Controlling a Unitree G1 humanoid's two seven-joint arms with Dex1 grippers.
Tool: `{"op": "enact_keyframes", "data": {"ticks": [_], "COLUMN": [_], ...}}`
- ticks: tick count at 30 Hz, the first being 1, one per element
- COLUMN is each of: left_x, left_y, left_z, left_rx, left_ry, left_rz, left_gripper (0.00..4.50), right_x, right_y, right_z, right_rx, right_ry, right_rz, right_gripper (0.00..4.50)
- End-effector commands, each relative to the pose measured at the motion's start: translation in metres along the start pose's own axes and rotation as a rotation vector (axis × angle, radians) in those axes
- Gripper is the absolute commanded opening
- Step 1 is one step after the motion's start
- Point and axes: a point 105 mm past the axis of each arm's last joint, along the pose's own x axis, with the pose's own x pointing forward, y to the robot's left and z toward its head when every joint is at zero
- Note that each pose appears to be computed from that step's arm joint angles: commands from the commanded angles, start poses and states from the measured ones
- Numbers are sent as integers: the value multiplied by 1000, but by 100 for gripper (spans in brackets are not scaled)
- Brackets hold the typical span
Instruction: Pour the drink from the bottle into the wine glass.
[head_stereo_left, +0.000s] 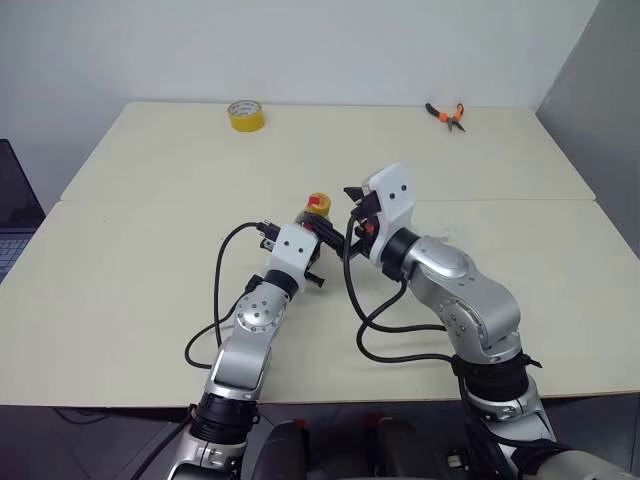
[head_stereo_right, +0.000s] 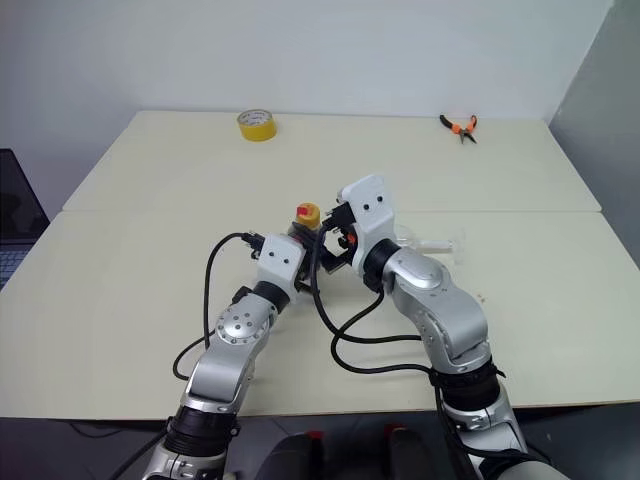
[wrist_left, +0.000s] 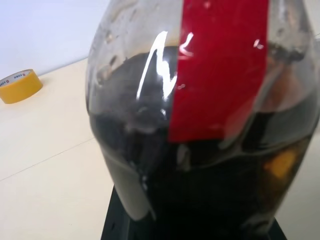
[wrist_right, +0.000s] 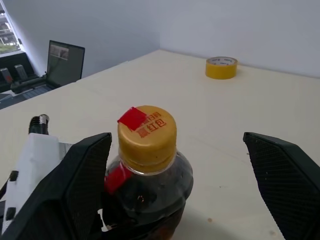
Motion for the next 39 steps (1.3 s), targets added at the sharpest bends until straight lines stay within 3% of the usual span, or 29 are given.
{"op": "enact_keyframes", "data": {"ticks": [1,21,25,34,39], "left_x": [0,0,0,1,2], "left_y": [0,1,1,0,-1], "left_z": [23,23,23,23,23], "left_rx": [16,19,19,19,21], "left_ry": [-92,-91,-90,-93,-94], "left_rz": [1,1,-1,-7,-8], "left_gripper": [67,67,67,67,67], "right_x": [-3,-39,-48,-26,-15], "right_y": [-7,-36,-25,2,1], "right_z": [17,9,7,18,17], "right_rx": [-27,12,-13,29,57], "right_ry": [-65,-29,7,-43,-52], "right_rz": [-31,-94,1,72,52], "right_gripper": [450,450,450,450,450]}}
